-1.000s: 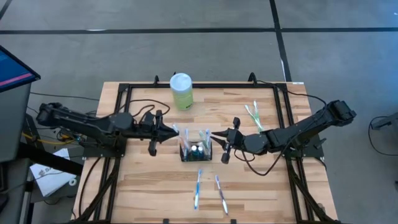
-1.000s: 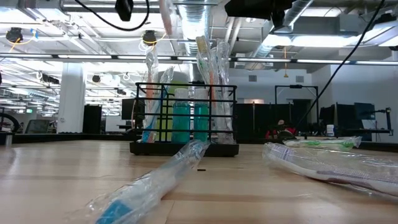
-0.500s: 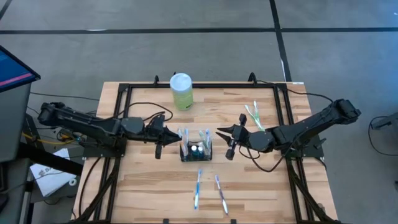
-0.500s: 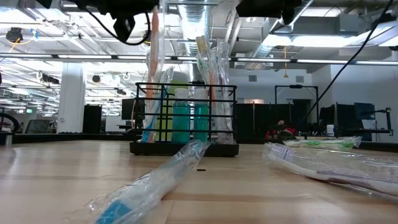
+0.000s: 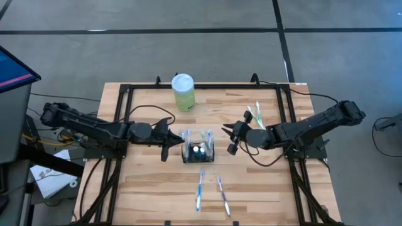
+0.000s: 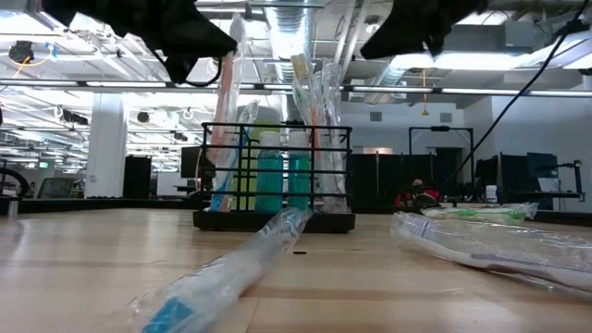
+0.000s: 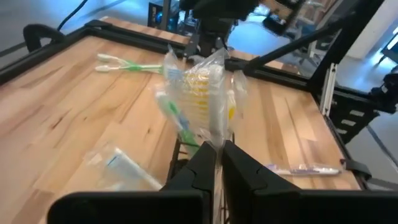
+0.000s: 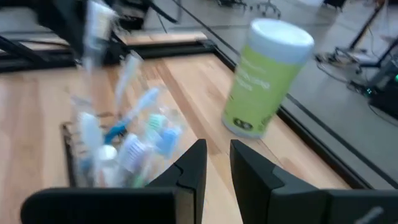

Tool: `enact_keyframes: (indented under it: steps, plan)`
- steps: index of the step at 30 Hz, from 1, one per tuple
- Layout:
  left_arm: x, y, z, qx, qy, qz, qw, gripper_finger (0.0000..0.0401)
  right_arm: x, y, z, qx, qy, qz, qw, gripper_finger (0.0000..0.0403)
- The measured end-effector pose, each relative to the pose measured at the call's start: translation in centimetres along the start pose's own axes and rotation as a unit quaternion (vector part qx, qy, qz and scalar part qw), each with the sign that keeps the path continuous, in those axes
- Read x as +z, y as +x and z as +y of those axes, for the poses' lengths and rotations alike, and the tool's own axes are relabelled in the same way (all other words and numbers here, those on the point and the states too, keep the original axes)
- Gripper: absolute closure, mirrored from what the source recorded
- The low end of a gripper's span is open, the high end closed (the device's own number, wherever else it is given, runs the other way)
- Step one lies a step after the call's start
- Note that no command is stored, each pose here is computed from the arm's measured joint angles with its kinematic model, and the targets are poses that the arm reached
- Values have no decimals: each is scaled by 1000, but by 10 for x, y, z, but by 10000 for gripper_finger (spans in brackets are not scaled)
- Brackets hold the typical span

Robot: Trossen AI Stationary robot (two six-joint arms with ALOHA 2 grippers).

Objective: Pick & Place toothbrushing station
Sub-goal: Put the orange toothbrush into the wire organizer

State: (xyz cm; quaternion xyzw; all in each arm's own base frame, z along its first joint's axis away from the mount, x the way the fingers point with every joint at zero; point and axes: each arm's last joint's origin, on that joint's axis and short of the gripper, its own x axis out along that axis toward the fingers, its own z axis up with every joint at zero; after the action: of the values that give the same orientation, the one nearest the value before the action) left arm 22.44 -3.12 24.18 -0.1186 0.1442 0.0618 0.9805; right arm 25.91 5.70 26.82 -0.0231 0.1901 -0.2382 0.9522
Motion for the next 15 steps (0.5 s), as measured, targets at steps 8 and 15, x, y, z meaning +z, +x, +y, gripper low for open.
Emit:
enact_keyframes:
  steps: [8, 15]
  plan:
    - [-14, 0, 3, -1, -23, -10, 1000, 395, -9, 9, -16, -39, 10, 48, 998, 340]
    - [-30, 1, 4, -10, -41, -22, 999, 395, -17, 15, -29, -75, 27, 92, 993, 340]
